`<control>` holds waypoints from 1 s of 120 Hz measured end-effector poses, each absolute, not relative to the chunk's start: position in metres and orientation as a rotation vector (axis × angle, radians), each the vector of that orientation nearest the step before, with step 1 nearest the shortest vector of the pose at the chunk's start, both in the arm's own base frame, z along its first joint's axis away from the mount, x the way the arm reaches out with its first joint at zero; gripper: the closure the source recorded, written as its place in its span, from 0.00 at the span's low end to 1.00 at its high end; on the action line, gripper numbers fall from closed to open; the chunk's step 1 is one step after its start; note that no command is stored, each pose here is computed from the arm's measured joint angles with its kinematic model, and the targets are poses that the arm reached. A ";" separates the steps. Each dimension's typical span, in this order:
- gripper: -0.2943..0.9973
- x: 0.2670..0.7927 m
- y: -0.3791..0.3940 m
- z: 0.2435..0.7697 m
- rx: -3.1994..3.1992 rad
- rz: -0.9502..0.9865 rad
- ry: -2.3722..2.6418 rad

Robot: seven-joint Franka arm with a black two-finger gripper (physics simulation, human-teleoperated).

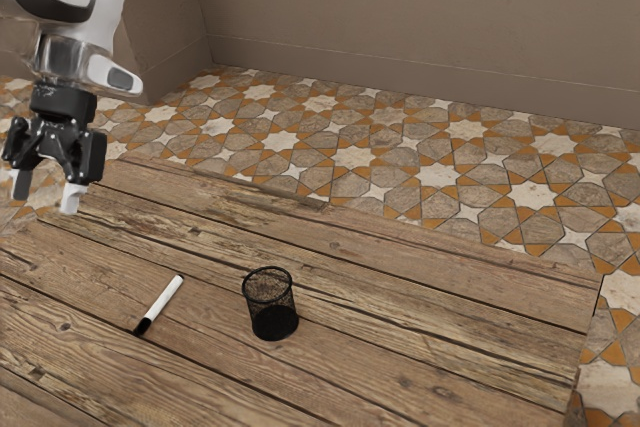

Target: Put the marker into the pen holder.

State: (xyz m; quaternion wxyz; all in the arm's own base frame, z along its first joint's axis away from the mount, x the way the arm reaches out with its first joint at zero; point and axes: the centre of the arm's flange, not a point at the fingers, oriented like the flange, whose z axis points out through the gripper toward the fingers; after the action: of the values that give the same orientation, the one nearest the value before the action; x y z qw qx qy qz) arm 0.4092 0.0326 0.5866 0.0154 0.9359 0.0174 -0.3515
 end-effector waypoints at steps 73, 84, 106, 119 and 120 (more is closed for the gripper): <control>0.25 0.548 0.051 0.368 3.101 -0.364 0.171; 0.25 0.542 0.078 0.350 3.104 -0.261 0.221; 0.26 0.527 0.079 0.303 3.121 -0.164 0.127; 0.26 0.516 0.087 0.284 3.124 -0.142 0.070; 0.26 0.516 0.087 0.283 3.124 -0.139 0.065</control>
State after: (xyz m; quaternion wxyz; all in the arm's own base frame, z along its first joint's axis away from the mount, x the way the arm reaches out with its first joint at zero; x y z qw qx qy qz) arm 0.5157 0.0874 0.2830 0.0068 0.9988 0.0207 -0.0444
